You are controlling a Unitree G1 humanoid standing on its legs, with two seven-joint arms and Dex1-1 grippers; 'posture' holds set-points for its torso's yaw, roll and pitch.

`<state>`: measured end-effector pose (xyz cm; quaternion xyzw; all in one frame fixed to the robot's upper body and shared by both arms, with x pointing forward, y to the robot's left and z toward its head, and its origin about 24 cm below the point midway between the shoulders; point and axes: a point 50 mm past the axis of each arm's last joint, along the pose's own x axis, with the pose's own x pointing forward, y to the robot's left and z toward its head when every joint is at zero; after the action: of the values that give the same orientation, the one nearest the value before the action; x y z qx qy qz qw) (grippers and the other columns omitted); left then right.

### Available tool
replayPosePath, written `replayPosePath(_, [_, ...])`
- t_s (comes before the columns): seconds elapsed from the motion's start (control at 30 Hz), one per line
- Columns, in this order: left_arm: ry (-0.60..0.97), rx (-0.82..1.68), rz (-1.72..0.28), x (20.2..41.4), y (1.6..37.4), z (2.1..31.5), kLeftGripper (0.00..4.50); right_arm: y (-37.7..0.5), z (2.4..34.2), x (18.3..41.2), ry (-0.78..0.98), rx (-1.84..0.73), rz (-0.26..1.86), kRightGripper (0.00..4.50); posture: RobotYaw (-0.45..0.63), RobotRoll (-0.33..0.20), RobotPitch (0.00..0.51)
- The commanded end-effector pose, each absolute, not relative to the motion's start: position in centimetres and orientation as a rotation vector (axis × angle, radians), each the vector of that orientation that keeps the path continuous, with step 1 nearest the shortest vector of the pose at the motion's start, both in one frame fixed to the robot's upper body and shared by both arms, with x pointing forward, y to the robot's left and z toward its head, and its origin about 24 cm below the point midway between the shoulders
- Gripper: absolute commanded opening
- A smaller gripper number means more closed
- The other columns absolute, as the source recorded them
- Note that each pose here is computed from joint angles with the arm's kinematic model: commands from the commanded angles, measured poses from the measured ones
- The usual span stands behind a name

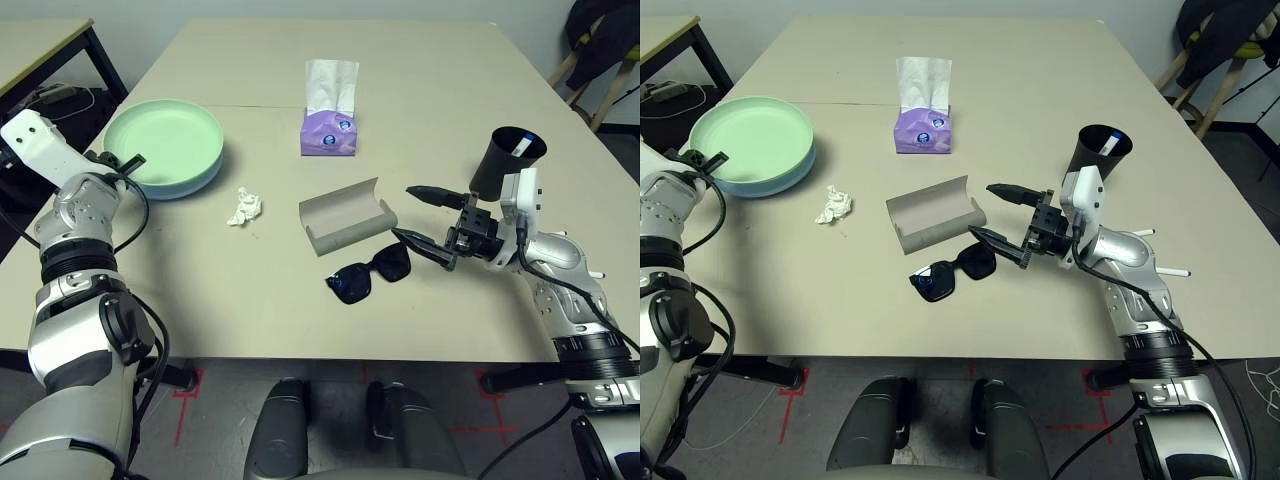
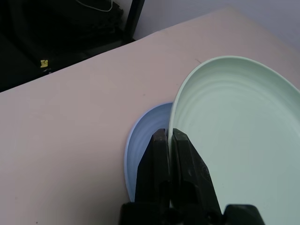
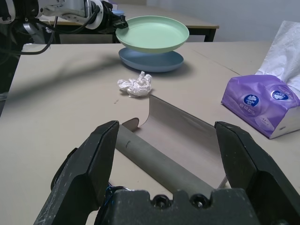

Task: Organize and tidy the items on the table.

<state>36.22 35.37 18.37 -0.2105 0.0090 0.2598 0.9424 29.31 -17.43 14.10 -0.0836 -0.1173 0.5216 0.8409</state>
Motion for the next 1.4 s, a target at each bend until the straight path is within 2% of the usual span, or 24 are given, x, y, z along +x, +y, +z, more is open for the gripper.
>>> replayPosePath(0.03, [0.009,-0.431,0.512,36.6,34.9,18.4,0.81,-17.8,14.5,29.1,-0.261,-0.178,1.089,4.50,0.13,0.000,0.117])
replayPosePath(0.33, [-0.011,-0.398,0.402,37.0,33.9,18.8,4.26,-17.8,14.5,29.1,-0.266,-0.172,1.074,4.50,0.13,0.000,0.118])
replayPosePath(0.37, [-0.017,-0.389,0.380,37.0,33.7,18.9,4.47,-17.8,14.5,29.2,-0.266,-0.171,1.073,4.50,0.13,0.000,0.118])
replayPosePath(0.53, [-0.018,-0.285,0.206,36.8,32.3,18.9,4.47,-17.7,14.5,29.3,-0.268,-0.169,1.065,4.50,0.14,0.000,0.117])
replayPosePath(0.67, [0.049,-0.202,0.072,36.1,31.5,17.6,4.47,-17.6,14.4,29.4,-0.263,-0.164,1.063,4.50,0.15,0.000,0.116])
replayPosePath(0.8, [0.143,-0.004,-0.182,34.7,30.1,16.6,4.47,-17.5,14.4,29.3,-0.261,-0.158,1.063,4.50,0.15,0.000,0.116])
replayPosePath(0.87, [0.209,0.005,-0.268,34.1,29.8,16.0,4.47,-17.5,14.4,29.3,-0.263,-0.148,1.063,4.50,0.15,0.000,0.116])
replayPosePath(0.97, [0.270,0.034,-0.312,33.6,29.9,15.7,4.47,-17.4,14.4,29.4,-0.247,-0.094,1.046,4.50,0.15,0.000,0.117])
replayPosePath(1.13, [0.272,0.052,-0.332,33.8,29.7,16.0,4.47,-17.4,14.3,29.3,-0.224,-0.085,1.035,4.50,0.15,0.000,0.117])
replayPosePath(1.4, [0.267,0.123,-0.545,33.9,26.6,15.3,4.47,-17.2,14.4,29.3,-0.221,-0.105,1.040,4.50,0.15,0.000,0.117])
